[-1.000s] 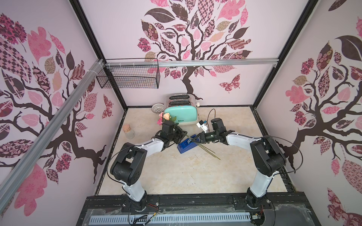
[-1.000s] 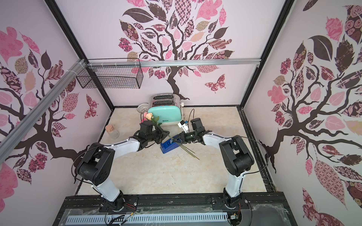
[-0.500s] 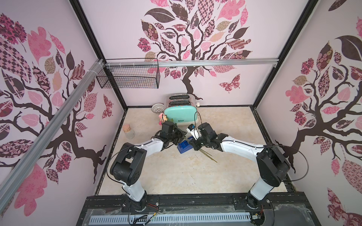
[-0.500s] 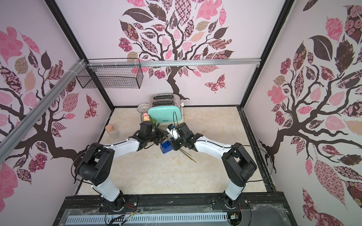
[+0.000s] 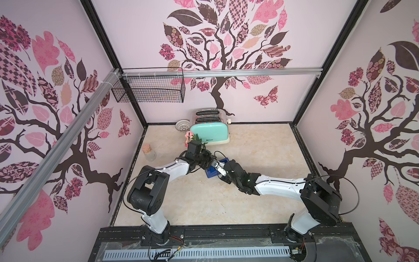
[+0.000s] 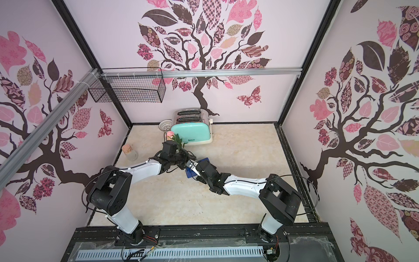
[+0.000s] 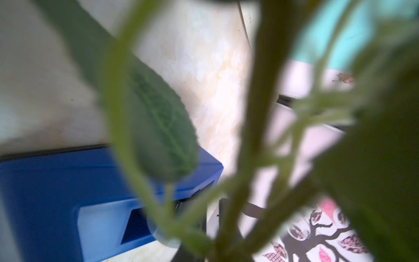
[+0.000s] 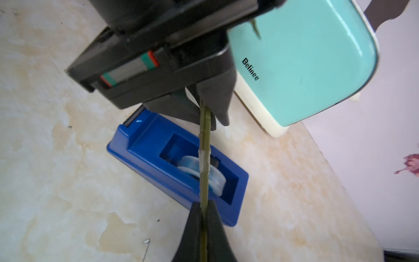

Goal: Wrap bouquets with tape
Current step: Wrap the tape around the bouquet.

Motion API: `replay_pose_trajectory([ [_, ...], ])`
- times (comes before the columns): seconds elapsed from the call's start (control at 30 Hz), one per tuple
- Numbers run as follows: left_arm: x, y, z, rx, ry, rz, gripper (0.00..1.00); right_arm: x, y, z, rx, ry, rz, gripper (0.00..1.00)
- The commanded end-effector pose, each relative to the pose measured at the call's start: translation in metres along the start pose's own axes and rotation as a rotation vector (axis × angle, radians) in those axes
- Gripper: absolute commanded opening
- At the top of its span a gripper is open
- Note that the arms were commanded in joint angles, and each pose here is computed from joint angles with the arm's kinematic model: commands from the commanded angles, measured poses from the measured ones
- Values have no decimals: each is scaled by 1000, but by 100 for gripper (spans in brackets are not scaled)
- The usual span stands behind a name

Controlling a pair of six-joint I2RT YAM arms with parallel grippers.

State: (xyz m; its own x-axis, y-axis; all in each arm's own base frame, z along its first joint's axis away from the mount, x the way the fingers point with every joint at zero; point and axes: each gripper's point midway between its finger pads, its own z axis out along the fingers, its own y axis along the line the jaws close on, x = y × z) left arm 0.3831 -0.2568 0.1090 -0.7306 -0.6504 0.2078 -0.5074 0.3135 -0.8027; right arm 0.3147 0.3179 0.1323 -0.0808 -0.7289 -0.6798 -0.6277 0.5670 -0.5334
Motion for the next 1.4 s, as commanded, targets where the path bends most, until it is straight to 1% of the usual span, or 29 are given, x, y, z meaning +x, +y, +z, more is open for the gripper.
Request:
replay_pose_trajectory([
  [0.0, 8, -27, -2, 63, 38, 21, 0, -47, -17, -16, 62, -155, -4, 0],
  [0.07, 7, -28, -2, 65, 33, 25, 0, -47, -14, -16, 39, -147, 34, 0],
  [0.1, 7, -29, -2, 68, 30, 31, 0, -47, -14, -16, 28, -136, 60, 10],
  [0.13, 6, -28, -2, 67, 27, 37, 0, -45, -12, -17, 4, -120, 91, 19],
  [0.17, 5, -28, -2, 67, 22, 45, 0, -44, -10, -17, -26, -108, 128, 25],
  [0.2, 4, -29, -2, 70, 19, 55, 0, -43, -11, -17, -64, -92, 193, 36],
  [0.23, 4, -29, -3, 71, 18, 66, 0, -41, -13, -18, -109, -77, 266, 43],
  [0.27, 3, -29, -3, 73, 14, 77, 0, -41, -14, -19, -162, -71, 333, 45],
  [0.3, 3, -30, -3, 76, 10, 91, 0, -40, -15, -20, -227, -61, 419, 52],
  [0.33, 2, -30, -4, 84, 8, 105, 0, -39, -15, -22, -304, -57, 507, 56],
  [0.4, 2, -32, -4, 97, 5, 129, 0, -38, -18, -23, -435, -49, 668, 58],
  [0.47, 2, -31, -4, 97, 4, 153, 0, -36, -19, -23, -572, -37, 817, 58],
  [0.5, 2, -30, -4, 96, 3, 164, 0, -35, -19, -22, -633, -24, 893, 58],
  [0.53, 1, -38, -5, 127, -5, 188, 0, -32, -21, -20, -697, -10, 977, 58],
  [0.57, 1, -38, -6, 132, -7, 195, 0, -30, -23, -18, -744, 0, 1044, 58],
  [0.63, 0, -37, -5, 136, -12, 206, 0, -28, -22, -16, -850, 13, 1152, 57],
  [0.77, 0, -36, -3, 141, -8, 214, 0, -24, -17, -12, -947, 40, 1230, 56],
  [0.9, 0, -35, -3, 139, -11, 216, 0, -17, -4, -8, -1042, 94, 1295, 51],
  [1.03, -1, -35, -2, 138, -11, 215, 0, -14, 2, -10, -1083, 106, 1309, 47],
  [1.2, -1, -36, -1, 140, -6, 216, 0, -8, 7, -12, -1095, 118, 1317, 34],
  [1.23, -1, -36, -1, 141, -6, 217, 0, -7, 8, -12, -1096, 118, 1320, 28],
  [1.3, 0, -35, 0, 140, -4, 216, 0, -7, 9, -11, -1095, 111, 1325, 13],
  [1.37, -1, -35, 0, 140, -4, 216, 0, -8, 6, -10, -1084, 96, 1324, 3],
])
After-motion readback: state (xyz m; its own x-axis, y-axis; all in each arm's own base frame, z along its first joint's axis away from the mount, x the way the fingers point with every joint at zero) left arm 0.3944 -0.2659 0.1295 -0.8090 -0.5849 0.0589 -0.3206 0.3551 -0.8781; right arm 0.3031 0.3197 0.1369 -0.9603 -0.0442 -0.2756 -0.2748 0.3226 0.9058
